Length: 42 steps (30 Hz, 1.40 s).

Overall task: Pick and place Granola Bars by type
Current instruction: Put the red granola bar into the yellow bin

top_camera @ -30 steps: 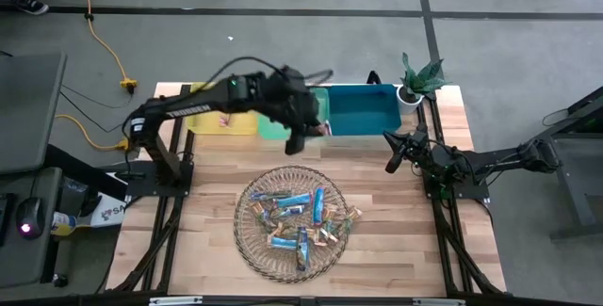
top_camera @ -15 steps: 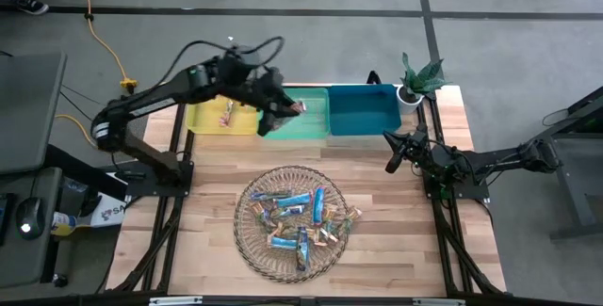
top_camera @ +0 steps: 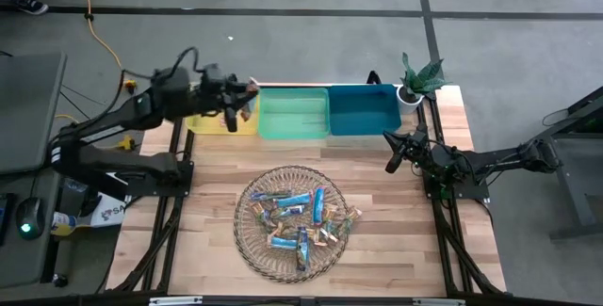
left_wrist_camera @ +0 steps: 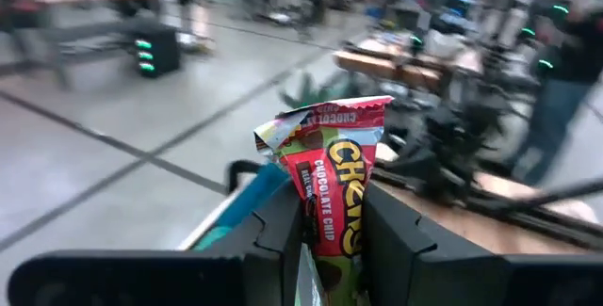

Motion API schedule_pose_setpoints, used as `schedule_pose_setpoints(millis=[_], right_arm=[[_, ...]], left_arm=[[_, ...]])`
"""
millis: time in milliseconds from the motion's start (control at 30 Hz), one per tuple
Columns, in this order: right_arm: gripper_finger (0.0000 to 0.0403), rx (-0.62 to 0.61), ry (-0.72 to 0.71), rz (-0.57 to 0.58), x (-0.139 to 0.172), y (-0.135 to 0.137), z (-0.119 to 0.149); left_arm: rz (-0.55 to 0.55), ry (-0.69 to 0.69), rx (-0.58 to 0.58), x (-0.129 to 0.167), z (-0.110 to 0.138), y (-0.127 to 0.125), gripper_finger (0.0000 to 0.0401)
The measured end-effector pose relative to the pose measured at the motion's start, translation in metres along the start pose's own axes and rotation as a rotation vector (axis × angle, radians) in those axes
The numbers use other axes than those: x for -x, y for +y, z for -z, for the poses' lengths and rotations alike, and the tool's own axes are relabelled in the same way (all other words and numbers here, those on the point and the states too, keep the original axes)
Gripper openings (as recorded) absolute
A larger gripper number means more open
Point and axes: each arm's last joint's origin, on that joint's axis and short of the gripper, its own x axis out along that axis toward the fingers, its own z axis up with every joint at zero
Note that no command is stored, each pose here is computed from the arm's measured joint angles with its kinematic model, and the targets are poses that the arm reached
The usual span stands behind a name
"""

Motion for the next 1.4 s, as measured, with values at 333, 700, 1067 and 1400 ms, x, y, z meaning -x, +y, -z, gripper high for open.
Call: schedule_pose_setpoints(millis=[333,700,1067,1400], right_arm=[[0.0000,0.000,0.000,0.001,0.000,0.000,0.000],[0.0000,0.000,0.000,0.000,0.000,0.000,0.000],[0.0000,0.000,0.000,0.001,0.000,0.000,0.000],[0.0000,0.000,0.000,0.000,0.000,0.000,0.000]], left_arm=[[-0.304,-0.113,0.062,0.038,0.030,0.001,0.0082],[-0.807,-0.093,0.110,0.026,0.046,0.010,0.0082],[-1.085,0.185,0.045,-0.001,0.091,0.033,0.0082],[-1.234,0.426,0.162,-0.013,0.105,0.096,0.0082]])
